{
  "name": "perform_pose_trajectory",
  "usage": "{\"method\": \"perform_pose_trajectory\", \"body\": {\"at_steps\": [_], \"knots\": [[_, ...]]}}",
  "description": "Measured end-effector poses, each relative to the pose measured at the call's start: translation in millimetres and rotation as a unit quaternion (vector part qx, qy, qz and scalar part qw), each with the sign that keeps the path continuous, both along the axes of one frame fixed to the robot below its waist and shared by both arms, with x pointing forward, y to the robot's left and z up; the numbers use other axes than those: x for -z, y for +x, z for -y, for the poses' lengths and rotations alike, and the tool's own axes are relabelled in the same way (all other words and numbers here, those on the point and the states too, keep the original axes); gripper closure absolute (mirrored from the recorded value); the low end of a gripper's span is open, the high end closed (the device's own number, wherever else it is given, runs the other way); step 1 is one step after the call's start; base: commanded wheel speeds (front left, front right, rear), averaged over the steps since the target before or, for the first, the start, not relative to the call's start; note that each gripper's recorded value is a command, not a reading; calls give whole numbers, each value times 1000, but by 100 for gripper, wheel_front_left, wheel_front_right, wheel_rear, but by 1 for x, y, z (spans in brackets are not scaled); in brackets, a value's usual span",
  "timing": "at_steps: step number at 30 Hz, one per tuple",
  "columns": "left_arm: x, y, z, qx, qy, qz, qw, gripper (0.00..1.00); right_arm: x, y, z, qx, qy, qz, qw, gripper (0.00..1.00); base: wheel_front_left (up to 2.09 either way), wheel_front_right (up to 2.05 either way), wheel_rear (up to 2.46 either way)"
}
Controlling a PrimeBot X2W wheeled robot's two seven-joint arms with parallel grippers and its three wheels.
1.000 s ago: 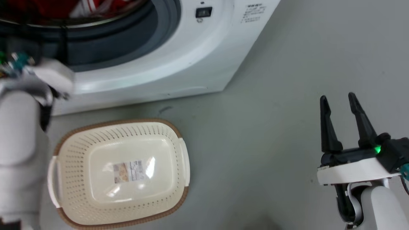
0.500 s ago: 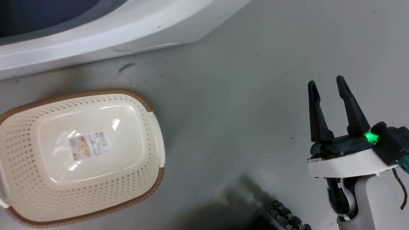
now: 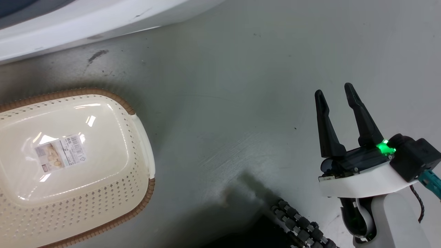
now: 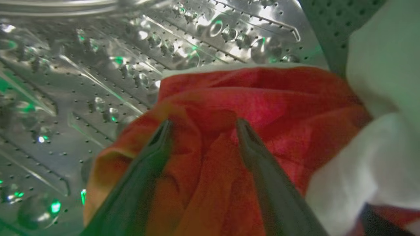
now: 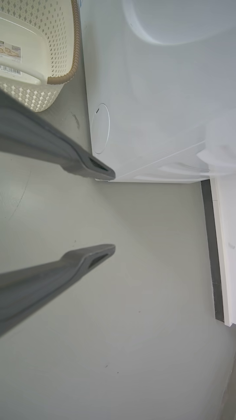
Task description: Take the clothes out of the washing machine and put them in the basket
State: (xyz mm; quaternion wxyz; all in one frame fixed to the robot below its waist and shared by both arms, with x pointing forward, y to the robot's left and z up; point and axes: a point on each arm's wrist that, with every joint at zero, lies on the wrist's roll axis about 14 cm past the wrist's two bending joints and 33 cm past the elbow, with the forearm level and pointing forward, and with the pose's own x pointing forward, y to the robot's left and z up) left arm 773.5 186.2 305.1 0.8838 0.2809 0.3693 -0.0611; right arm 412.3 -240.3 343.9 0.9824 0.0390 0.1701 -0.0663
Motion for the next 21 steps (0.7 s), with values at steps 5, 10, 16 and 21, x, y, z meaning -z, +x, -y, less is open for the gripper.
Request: {"method": "perform_pose_trajectory", "body": {"at_steps": [5,10,16,21], "knots": [[14,1,-5,-14,-6,-13,1000,0,3,-2,3,6,-2,-6,1000,0,0,0,0],[20,0,-6,-22,-20,-20,999,100,5,-1,4,6,-3,-8,1000,0,0,0,0],[15,2,-6,-19,-27,-5,999,100,6,3,2,3,-1,-4,1000,0,0,0,0],[0,3,-4,-9,-37,28,999,100,-1,7,3,0,-5,7,1000,0,0,0,0]]}}
